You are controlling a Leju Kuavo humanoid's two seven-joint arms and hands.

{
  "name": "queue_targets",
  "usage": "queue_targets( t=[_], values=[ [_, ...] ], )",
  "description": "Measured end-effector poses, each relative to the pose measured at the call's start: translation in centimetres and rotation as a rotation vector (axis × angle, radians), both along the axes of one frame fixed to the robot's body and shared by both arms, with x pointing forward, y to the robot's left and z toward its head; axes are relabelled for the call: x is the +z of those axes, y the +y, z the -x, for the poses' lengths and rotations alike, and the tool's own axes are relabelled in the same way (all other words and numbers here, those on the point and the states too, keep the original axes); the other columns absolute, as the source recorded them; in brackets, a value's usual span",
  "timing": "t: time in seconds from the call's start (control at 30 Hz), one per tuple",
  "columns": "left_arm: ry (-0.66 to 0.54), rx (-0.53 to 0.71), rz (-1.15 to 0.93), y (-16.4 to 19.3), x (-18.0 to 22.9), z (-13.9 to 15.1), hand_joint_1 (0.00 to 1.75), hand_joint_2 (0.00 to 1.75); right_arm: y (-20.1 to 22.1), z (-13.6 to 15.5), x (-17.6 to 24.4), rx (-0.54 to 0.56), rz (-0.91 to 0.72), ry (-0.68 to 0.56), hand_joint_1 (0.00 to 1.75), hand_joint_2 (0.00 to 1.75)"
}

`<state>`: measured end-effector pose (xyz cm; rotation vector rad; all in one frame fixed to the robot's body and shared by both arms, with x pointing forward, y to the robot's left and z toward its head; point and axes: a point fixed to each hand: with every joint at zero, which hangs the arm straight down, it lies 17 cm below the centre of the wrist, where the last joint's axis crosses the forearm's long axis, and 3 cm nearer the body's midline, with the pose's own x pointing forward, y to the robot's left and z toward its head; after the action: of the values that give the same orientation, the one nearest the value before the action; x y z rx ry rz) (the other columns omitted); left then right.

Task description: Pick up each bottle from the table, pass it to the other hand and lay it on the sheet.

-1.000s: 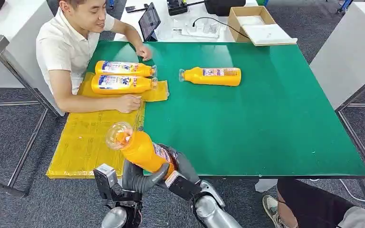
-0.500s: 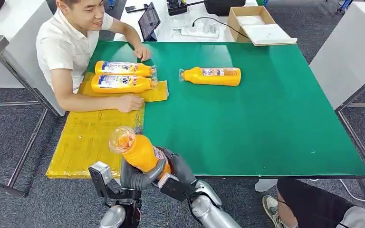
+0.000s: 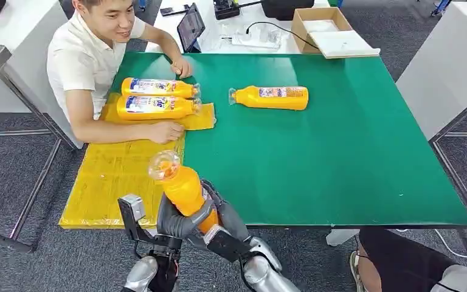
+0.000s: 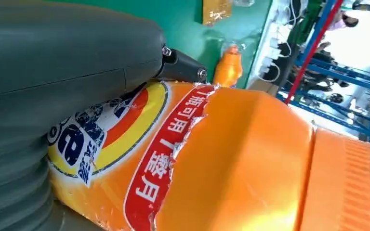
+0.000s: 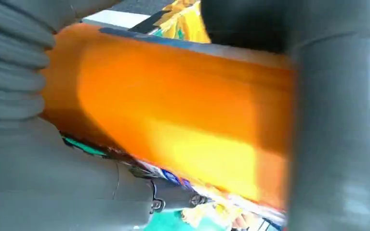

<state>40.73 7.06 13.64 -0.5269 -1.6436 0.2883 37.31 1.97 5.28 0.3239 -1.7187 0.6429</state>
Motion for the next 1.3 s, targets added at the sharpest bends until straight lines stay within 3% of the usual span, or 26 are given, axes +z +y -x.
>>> queue_targets(
  t=[0.2,0.33,0.53,0.77,1.0,1.3],
  values=[
    [-0.061,0.108,-0.2,1.8,0.5,-1.0,1.75,1.75,-0.5,0.2,0.8,-0.034,-0.021,-0.02,0.0,0.0],
    [-0.196,0.263,-0.507,4.2,2.4,-2.1,1.75,1.75,-1.6,0.4,1.6,-0.075,-0.051,-0.037,0.0,0.0],
    [-0.235,0.317,-0.591,5.1,3.3,-2.6,1.75,1.75,-2.4,0.3,2.5,-0.106,-0.076,-0.05,0.0,0.0],
    [-0.307,0.552,-0.959,8.8,5.6,-5.4,1.75,1.75,-3.2,0.3,2.3,-0.15,-0.087,-0.053,0.0,0.0],
    [-0.219,0.552,-1.317,11.8,2.0,-10.9,1.75,1.75,-2.1,0.6,1.8,-0.147,-0.105,-0.023,0.0,0.0],
    [-0.153,0.52,-1.41,13.3,-0.4,-12.5,1.75,1.75,-1.8,0.8,1.0,-0.144,-0.101,0.001,0.0,0.0]
  ],
)
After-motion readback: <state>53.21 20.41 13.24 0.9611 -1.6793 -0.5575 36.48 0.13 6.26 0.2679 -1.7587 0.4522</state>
